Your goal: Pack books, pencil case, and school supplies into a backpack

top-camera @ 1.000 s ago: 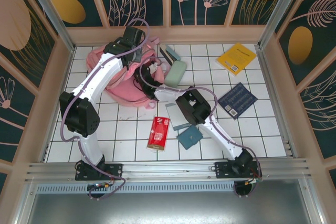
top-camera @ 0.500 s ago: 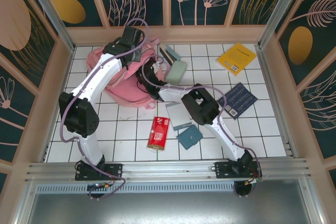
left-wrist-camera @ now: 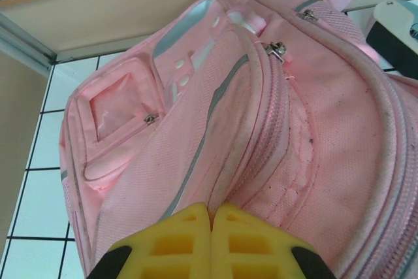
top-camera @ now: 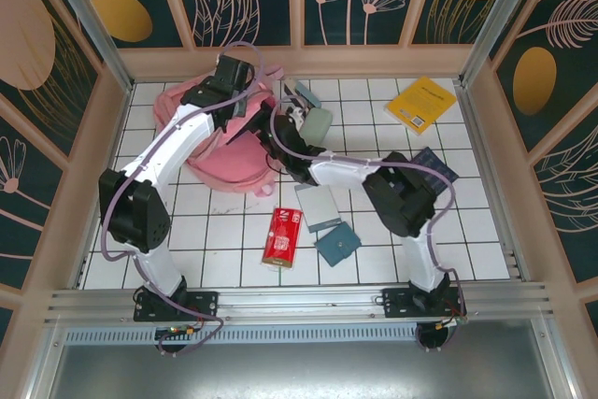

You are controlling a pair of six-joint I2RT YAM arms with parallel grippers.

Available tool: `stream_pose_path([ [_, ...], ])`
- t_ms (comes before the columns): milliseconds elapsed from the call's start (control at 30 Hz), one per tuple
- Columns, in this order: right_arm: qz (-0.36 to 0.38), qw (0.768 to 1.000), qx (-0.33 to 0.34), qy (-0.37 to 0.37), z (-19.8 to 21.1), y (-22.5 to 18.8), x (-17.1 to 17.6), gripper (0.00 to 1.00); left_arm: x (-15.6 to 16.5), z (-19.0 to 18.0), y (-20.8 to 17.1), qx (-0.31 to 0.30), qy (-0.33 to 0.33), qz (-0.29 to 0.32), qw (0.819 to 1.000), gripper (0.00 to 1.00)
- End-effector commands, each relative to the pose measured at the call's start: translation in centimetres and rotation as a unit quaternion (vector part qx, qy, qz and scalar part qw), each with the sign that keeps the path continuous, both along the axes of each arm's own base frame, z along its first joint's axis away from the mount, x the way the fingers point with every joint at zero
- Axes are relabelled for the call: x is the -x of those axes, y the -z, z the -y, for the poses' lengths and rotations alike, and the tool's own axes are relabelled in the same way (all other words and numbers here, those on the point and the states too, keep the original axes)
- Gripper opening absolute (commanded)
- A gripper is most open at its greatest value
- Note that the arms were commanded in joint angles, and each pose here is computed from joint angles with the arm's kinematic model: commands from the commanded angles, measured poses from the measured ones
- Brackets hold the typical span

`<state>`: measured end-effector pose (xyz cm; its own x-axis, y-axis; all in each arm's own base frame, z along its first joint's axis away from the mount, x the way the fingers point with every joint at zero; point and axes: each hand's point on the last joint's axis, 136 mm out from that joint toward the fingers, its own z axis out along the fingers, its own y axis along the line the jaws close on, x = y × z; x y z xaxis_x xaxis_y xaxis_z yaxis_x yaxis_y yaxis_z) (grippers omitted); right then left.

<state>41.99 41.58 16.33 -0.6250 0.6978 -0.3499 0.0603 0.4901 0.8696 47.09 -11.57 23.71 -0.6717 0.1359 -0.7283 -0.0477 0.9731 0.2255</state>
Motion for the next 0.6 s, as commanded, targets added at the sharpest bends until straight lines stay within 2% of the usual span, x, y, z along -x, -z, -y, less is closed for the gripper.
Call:
stream_pose_path([
  [0, 0.025, 0.998, 0.051, 0.005, 3.6, -2.2, 1.4, 0.81, 0.4, -2.4, -1.7, -0.016, -0.045, 0.037, 0.998, 0.00],
  [67, 0.024, 0.997, 0.078, 0.005, 5.6, -2.0, 2.2, 0.81, 1.1, -2.4, -2.0, -0.003, -0.043, 0.040, 0.998, 0.00],
  [100, 0.023, 0.995, 0.096, 0.006, 6.8, -1.8, 2.5, 0.81, 1.3, -2.3, -1.7, 0.004, -0.041, 0.038, 0.998, 0.03],
  [167, 0.015, 0.992, 0.128, 0.014, 9.1, -1.6, 3.1, 0.82, 1.5, -1.8, -1.5, 0.023, -0.034, 0.034, 0.999, 0.18],
  [233, 0.008, 0.986, 0.161, 0.027, 11.9, -1.4, 3.5, 0.84, 1.7, -0.7, -1.6, 0.058, -0.017, 0.034, 0.998, 0.40],
  [300, 0.004, 0.981, 0.187, 0.049, 14.7, -1.3, 4.1, 0.86, 2.0, 0.4, -1.9, 0.099, 0.001, 0.037, 0.994, 0.54],
  [400, -0.002, 0.973, 0.212, 0.085, 19.2, -1.0, 4.9, 0.89, 2.4, 2.5, -2.1, 0.169, 0.029, 0.044, 0.984, 0.61],
  [567, -0.028, 0.958, 0.246, 0.146, 27.1, 0.2, 6.4, 0.92, 3.3, 6.2, -2.1, 0.271, 0.077, 0.046, 0.958, 0.65],
])
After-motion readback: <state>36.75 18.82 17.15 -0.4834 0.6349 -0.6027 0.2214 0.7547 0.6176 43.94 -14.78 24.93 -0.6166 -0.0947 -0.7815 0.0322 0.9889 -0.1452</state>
